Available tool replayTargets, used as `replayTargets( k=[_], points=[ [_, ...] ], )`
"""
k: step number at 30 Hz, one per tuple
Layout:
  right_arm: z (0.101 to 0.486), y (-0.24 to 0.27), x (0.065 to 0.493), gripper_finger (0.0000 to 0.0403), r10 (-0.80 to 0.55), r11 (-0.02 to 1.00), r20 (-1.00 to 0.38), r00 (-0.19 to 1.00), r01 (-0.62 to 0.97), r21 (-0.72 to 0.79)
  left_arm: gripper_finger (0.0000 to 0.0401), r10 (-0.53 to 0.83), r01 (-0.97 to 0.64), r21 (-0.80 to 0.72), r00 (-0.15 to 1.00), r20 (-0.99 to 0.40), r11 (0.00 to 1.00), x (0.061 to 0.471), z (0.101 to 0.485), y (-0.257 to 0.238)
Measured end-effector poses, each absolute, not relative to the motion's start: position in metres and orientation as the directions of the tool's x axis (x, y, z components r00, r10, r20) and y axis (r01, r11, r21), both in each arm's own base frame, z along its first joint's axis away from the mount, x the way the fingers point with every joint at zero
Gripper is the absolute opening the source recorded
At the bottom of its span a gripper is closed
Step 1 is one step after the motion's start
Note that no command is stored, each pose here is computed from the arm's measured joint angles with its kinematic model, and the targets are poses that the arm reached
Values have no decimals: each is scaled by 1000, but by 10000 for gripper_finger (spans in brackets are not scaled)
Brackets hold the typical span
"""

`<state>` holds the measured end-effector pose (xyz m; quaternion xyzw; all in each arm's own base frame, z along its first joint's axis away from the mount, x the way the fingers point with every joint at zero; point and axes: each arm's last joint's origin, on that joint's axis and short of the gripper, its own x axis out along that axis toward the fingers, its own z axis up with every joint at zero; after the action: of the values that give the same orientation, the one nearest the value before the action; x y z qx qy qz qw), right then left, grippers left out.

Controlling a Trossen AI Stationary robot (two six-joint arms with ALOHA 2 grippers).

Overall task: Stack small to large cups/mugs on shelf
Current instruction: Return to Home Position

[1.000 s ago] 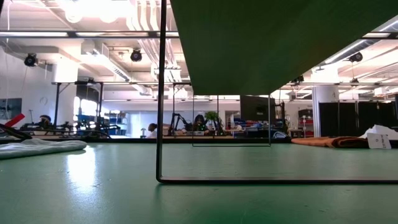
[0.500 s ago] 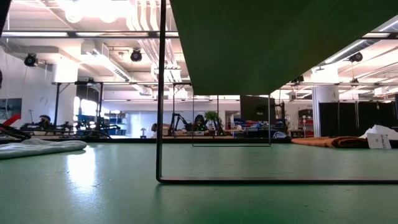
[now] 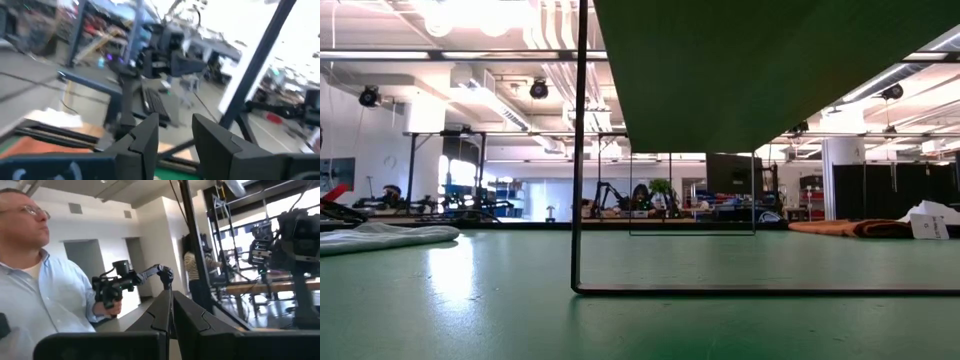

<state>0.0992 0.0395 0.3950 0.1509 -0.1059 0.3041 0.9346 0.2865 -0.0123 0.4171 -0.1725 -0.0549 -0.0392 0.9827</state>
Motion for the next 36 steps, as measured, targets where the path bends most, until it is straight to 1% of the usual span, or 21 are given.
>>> replayTargets(
  k=[4, 7, 13, 16, 19, 29, 34, 36],
  points=[
    [392, 32, 88, 11, 511, 805, 263, 819, -562, 187, 105, -39, 108, -314, 975, 218, 943, 249, 402, -11],
    [389, 26, 78, 11, 477, 831, 245, 844, -524, 188, 105, -40, 123, -311, 965, 259, 943, 228, 385, -10],
    [385, 18, 54, 11, 424, 859, 292, 857, -483, 170, 105, -32, 137, -340, 954, 299, 930, 200, 348, -8],
    [376, 16, 44, 11, 415, 864, 314, 854, -478, 159, 105, -6, 133, -369, 946, 324, 920, 187, 334, -7],
    [363, 13, 38, 11, 386, 870, 330, 862, -459, 181, 105, 26, 110, -396, 946, 323, 912, 176, 321, -6],
    [303, 12, 35, 11, 367, 862, 353, 861, -457, 219, 105, 52, 105, -406, 933, 357, 908, 140, 290, -3],
    [291, 15, 50, 11, 364, 854, 357, 860, -462, 241, 105, 52, 112, -425, 933, 357, 898, 128, 268, -3],
    [283, 16, 54, 11, 362, 857, 333, 871, -452, 248, 105, 51, 112, -435, 936, 347, 893, 123, 256, -3]
  ],
)
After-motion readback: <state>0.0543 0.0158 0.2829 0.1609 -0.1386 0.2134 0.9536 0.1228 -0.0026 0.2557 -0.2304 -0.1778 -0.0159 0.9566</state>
